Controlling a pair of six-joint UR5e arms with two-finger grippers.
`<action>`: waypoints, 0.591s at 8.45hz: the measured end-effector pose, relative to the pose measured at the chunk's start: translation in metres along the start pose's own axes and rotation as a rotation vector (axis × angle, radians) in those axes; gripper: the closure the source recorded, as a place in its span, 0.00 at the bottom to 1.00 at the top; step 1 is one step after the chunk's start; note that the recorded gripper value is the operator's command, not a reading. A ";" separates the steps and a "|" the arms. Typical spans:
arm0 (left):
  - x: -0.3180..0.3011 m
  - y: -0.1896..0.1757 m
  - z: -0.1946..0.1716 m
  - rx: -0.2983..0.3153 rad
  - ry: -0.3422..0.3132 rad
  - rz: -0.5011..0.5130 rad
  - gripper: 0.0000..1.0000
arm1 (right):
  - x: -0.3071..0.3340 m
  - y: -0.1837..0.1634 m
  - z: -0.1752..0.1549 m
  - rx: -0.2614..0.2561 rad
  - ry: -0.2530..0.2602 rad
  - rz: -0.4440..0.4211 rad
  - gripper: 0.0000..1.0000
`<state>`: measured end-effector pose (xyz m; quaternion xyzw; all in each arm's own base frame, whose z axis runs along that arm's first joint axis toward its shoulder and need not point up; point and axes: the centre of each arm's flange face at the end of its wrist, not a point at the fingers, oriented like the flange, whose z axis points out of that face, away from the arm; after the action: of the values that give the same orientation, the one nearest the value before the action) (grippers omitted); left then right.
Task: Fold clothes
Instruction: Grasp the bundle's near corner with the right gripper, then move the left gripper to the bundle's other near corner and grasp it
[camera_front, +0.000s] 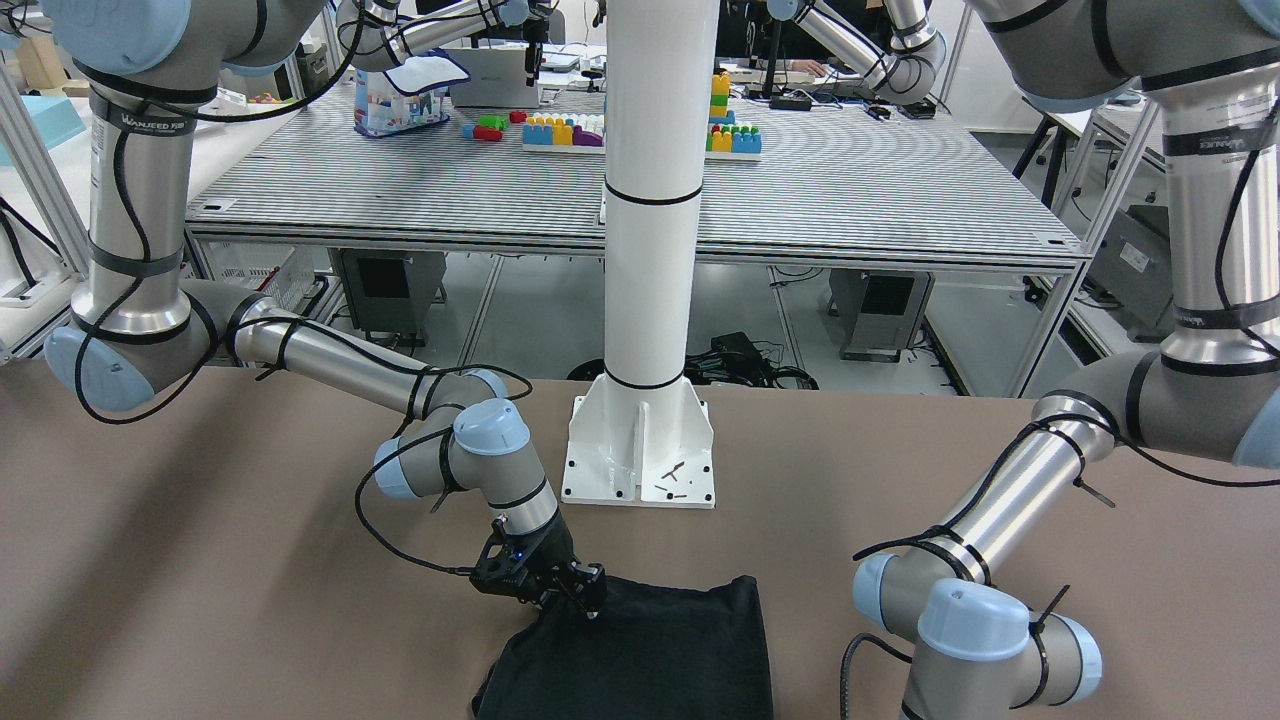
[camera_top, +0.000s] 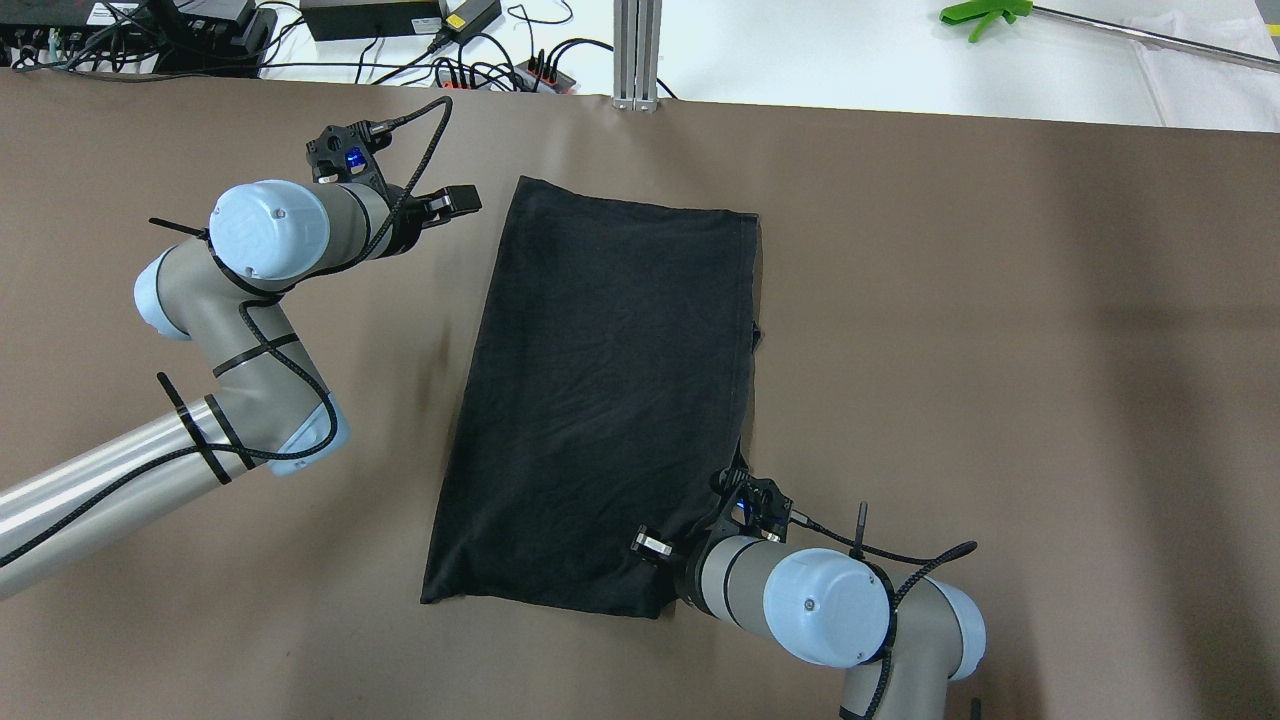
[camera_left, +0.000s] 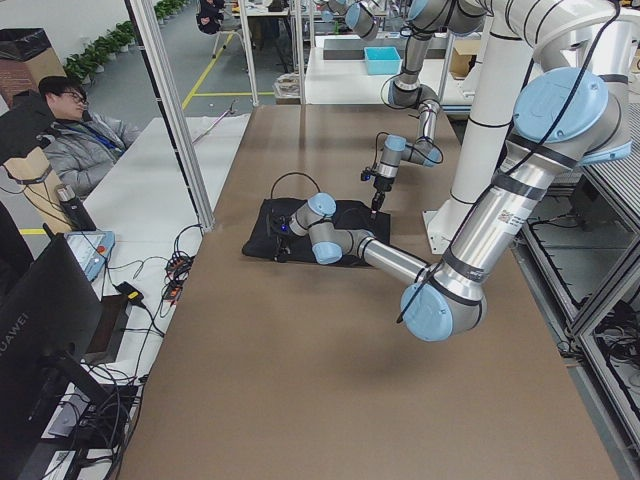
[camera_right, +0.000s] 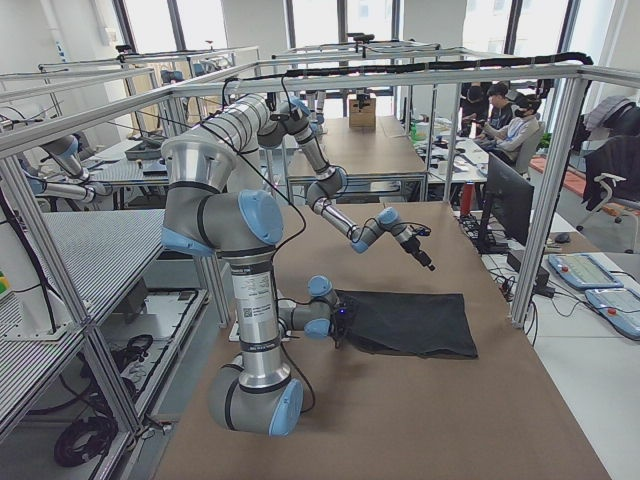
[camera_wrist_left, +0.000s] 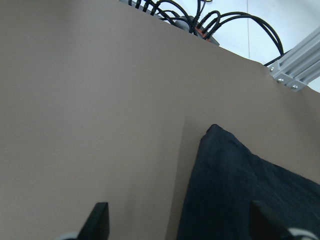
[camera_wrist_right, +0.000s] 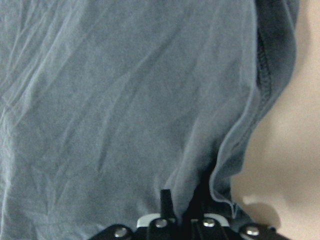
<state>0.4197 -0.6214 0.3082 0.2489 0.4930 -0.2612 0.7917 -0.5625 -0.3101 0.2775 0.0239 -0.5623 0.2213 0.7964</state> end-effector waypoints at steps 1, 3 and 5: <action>-0.001 0.000 0.000 0.000 0.000 -0.001 0.00 | -0.002 0.000 -0.003 -0.001 -0.005 0.000 1.00; -0.002 0.000 -0.001 -0.001 0.000 -0.001 0.00 | 0.000 0.000 -0.005 -0.005 -0.005 -0.001 1.00; 0.006 0.001 -0.009 -0.015 0.022 -0.019 0.00 | 0.001 0.000 -0.006 -0.009 -0.007 -0.009 1.00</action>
<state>0.4169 -0.6156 0.2999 0.2409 0.5059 -0.2625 0.7856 -0.5573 -0.3085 0.2760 0.0235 -0.5659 0.2150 0.7956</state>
